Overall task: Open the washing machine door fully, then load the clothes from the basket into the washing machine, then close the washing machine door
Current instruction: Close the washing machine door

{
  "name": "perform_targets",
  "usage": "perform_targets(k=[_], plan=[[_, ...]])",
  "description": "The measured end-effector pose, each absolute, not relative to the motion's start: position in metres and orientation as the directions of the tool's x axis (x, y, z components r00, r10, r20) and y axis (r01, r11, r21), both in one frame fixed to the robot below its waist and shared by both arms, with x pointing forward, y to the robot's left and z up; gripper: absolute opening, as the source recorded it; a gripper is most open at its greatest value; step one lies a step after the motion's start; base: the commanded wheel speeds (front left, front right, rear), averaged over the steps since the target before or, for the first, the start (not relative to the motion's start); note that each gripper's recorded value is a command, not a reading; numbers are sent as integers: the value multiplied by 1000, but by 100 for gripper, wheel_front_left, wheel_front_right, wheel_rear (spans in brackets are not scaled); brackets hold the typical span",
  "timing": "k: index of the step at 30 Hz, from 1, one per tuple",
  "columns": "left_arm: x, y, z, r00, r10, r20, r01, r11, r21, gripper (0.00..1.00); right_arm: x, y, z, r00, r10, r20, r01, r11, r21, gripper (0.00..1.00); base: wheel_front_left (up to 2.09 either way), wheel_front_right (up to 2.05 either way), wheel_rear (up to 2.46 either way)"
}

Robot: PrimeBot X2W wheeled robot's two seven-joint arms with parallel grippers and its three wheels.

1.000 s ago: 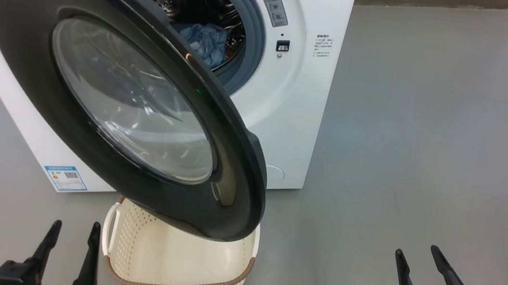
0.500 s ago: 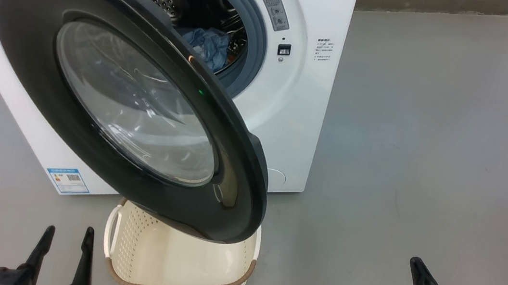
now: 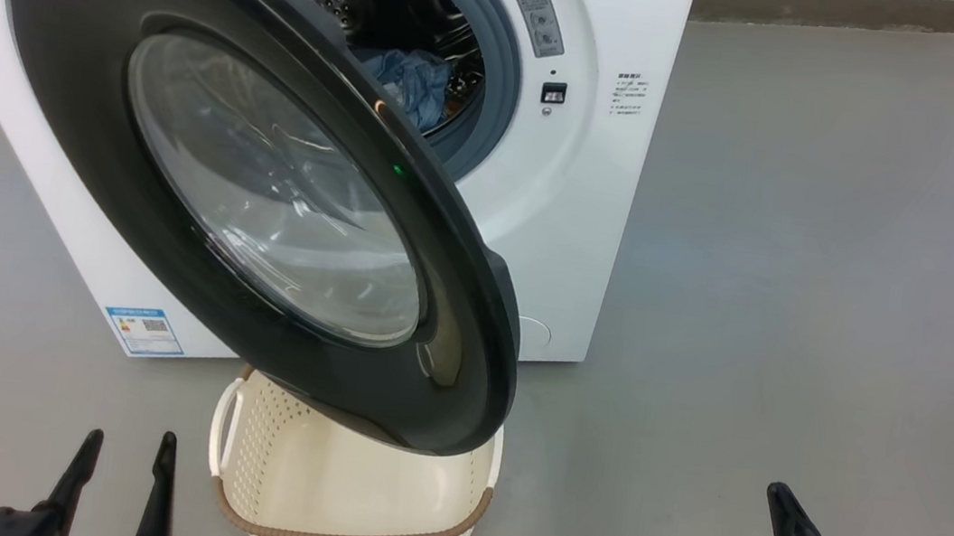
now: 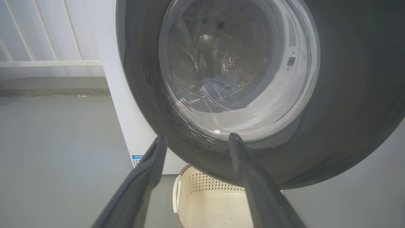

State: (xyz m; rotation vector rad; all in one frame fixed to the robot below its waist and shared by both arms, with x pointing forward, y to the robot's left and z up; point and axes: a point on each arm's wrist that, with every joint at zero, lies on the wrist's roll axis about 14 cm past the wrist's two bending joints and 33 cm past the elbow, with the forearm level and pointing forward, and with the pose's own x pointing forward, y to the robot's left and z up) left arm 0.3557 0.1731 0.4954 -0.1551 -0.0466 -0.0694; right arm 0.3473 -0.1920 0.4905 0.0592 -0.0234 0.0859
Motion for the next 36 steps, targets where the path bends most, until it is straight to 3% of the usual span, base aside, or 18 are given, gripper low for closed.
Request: perform_targets(k=[12,21,36], plan=[[352,180,497,997,-42,58,50,987,-154,100,367,-179,521,984,134,118,-140,990,37,0,0,0,0],[344,192,499,998,-4,64,14,988,-155,100,383,-144,551,950,238,202,-246,969,14,0,0,0,0],[325,212,500,995,68,67,-56,986,-160,100,386,-40,621,773,501,390,-524,850,-54,0,0,0,0]])
